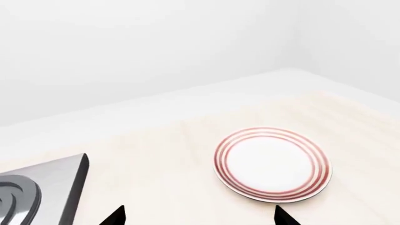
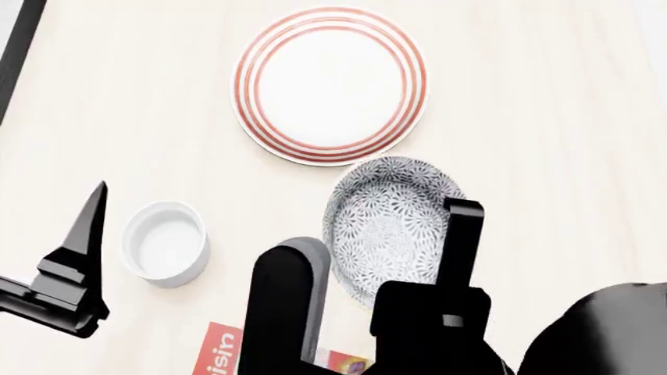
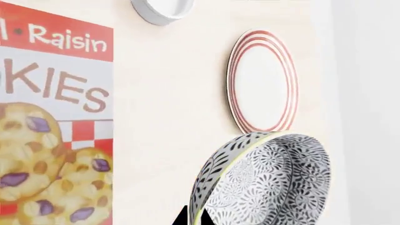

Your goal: Pick the akita bowl on the cookies box and place it on the plate.

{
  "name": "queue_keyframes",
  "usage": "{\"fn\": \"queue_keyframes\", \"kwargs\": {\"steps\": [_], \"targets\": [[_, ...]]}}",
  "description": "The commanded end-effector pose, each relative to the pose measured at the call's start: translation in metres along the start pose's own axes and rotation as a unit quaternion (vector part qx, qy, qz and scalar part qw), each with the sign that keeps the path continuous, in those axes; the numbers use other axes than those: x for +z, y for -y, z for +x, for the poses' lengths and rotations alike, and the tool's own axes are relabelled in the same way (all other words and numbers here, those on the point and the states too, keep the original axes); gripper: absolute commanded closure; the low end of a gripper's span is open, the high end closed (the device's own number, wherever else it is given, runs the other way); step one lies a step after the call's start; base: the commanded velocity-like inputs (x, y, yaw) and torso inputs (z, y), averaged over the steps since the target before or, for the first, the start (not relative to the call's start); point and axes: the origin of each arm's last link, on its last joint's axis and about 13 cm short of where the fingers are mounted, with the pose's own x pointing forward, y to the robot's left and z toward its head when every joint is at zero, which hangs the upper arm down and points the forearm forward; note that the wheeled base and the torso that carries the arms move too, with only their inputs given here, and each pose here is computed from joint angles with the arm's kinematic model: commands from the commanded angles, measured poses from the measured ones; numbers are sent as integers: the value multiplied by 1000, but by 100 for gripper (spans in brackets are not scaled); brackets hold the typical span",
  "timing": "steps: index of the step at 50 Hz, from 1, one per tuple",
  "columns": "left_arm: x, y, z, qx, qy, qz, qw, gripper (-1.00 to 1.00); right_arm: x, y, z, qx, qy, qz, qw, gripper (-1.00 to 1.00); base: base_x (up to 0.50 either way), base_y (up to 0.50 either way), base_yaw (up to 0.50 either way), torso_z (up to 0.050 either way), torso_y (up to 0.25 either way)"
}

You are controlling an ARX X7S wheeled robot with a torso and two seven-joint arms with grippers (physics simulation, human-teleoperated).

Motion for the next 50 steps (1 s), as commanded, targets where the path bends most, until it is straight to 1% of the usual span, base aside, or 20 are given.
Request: {"fn": "queue_keyframes", "kwargs": {"steps": [1, 7, 13, 17, 24, 32, 33, 39, 47, 50], "targets": [[-1, 1, -1, -10, 1, 4, 1000, -100, -4, 26, 25, -49, -3, 5, 999, 100, 0, 0, 0, 0, 0], [-3, 3, -2, -19, 2, 9, 1000, -100, -8, 40, 47, -61, -9, 16, 998, 100, 0, 0, 0, 0, 0], [-3, 4, -3, -24, 3, 13, 1000, -100, -10, 62, 67, -101, -20, 27, 994, 100, 0, 0, 0, 0, 0], [-3, 5, -4, -27, 4, 13, 1000, -100, -9, 77, 77, -120, -15, 35, 992, 100, 0, 0, 0, 0, 0], [-4, 6, -3, -29, 4, 14, 999, -100, -8, 97, 99, -139, -10, 57, 989, 100, 0, 0, 0, 0, 0], [-4, 6, -3, -30, 4, 13, 999, -100, -5, 107, 123, -152, -2, 71, 986, 100, 0, 0, 0, 0, 0], [-4, 6, -3, -31, 4, 13, 999, -100, -5, 107, 123, -152, -2, 71, 986, 100, 0, 0, 0, 0, 0], [-5, 5, -1, -32, 2, 12, 999, -100, -5, 104, 153, -157, -2, 73, 985, 100, 0, 0, 0, 0, 0], [-4, 4, -2, -34, 5, 12, 999, -100, -4, 98, 182, -151, -3, 71, 986, 100, 0, 0, 0, 0, 0], [-4, 4, -2, -33, 4, 13, 999, -100, -3, 102, 187, -156, -5, 79, 985, 100, 0, 0, 0, 0, 0]]}}
